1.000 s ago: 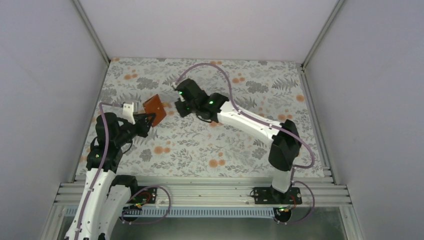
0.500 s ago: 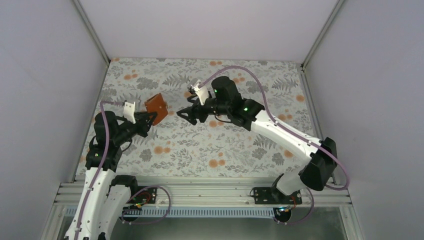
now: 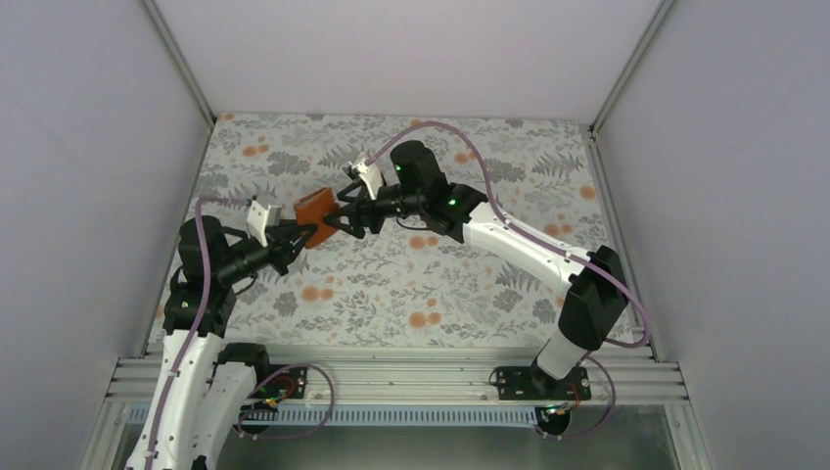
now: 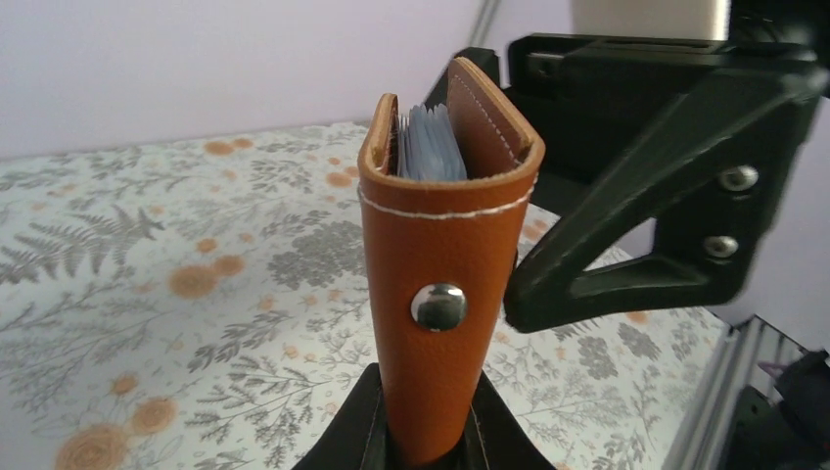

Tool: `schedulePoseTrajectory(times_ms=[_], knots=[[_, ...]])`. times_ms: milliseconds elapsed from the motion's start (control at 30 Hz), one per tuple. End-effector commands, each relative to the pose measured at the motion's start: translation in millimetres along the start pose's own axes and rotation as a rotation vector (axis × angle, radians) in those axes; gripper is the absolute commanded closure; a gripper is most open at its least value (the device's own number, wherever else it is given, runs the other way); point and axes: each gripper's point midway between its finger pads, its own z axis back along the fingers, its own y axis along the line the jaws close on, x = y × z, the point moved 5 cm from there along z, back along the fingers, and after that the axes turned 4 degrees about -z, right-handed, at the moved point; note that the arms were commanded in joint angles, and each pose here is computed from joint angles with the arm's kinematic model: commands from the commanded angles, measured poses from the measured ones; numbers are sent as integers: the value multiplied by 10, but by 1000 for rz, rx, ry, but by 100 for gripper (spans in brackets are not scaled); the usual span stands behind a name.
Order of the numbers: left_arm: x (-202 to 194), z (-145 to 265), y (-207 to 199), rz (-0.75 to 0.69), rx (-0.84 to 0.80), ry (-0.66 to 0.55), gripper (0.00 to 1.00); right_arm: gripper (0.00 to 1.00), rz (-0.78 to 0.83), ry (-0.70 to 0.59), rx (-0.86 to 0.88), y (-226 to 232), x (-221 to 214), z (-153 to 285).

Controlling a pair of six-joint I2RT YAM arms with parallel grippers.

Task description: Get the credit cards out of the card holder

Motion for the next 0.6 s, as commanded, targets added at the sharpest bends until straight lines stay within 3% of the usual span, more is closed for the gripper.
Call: schedulePoseTrajectory(times_ms=[0, 267, 567], knots=[[165, 70, -218, -121, -129, -48, 98, 28, 63, -6, 54, 38, 26, 161], [242, 127, -438, -219, -298, -75, 98, 42, 167, 68, 108, 137, -227, 406], [299, 218, -619, -386, -419, -81, 98, 44, 233, 65, 59, 132, -189, 612]])
